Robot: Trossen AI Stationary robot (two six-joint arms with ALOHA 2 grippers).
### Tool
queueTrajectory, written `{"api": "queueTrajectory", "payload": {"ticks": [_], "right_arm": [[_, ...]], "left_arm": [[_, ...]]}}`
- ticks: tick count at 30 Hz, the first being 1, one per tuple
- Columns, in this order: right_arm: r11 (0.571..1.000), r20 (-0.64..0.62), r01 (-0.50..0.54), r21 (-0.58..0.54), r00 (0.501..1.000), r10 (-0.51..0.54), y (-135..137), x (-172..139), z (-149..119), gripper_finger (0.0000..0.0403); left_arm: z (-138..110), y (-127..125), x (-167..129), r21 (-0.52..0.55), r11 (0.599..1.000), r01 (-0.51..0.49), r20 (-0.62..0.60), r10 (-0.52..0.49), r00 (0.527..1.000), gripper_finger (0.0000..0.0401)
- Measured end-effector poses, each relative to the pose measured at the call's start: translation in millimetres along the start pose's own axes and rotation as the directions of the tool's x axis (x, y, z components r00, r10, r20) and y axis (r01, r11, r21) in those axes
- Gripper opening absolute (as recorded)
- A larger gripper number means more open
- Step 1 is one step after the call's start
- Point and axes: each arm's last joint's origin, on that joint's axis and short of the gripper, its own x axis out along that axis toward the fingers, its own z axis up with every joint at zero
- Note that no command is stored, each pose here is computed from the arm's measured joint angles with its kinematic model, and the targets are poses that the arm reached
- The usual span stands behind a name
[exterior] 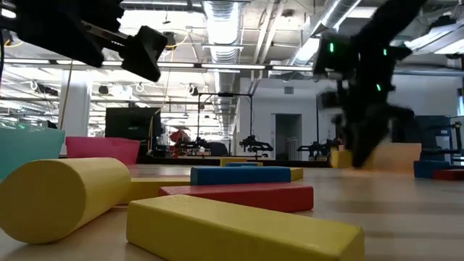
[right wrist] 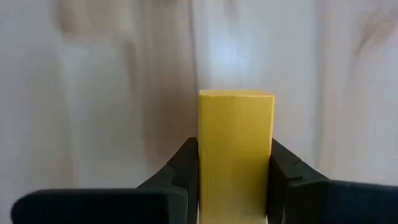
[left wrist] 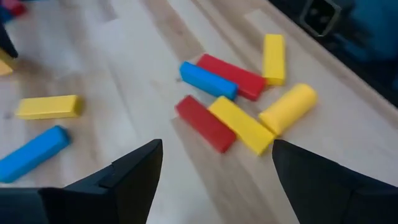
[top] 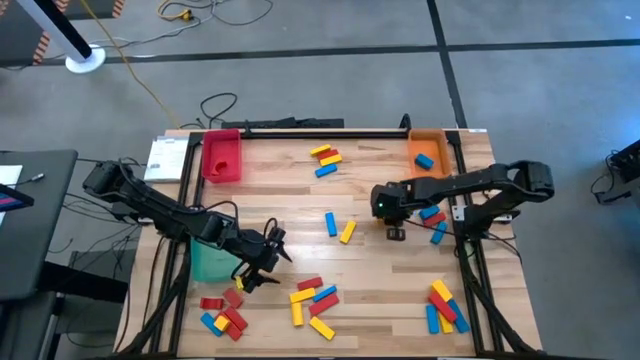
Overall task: Sort blocks
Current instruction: Put the yellow block into the green bin
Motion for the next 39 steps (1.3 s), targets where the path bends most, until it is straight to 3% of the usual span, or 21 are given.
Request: {"api": "queueTrajectory", "payload": {"ticks": [7, 16, 27, 39], "right_arm": [[0.999, 0.240, -0.004, -0.053, 0.971, 0.016, 15, -36, 30, 0.0112], [0.986, 0.491, 0.089, -0.142, 0.871, -0.008, 41, -69, 65, 0.0112], [0.969, 0.734, 0.170, -0.182, 0.679, 0.018, 60, -100, 91, 0.0112], [0.968, 0.817, 0.184, -0.169, 0.576, 0.033, 64, -110, 98, 0.0112]], "left_arm": [[11, 17, -1, -0.007, 0.988, -0.153, 0.114, 0.153, 0.982, 0.0264], [29, 48, -11, -0.109, 0.927, -0.360, 0.312, 0.375, 0.873, 0.0255], [36, 64, -19, -0.176, 0.899, -0.401, 0.415, 0.437, 0.798, 0.0254], [44, 69, -26, -0.235, 0.857, -0.458, 0.478, 0.512, 0.713, 0.0254]]}}
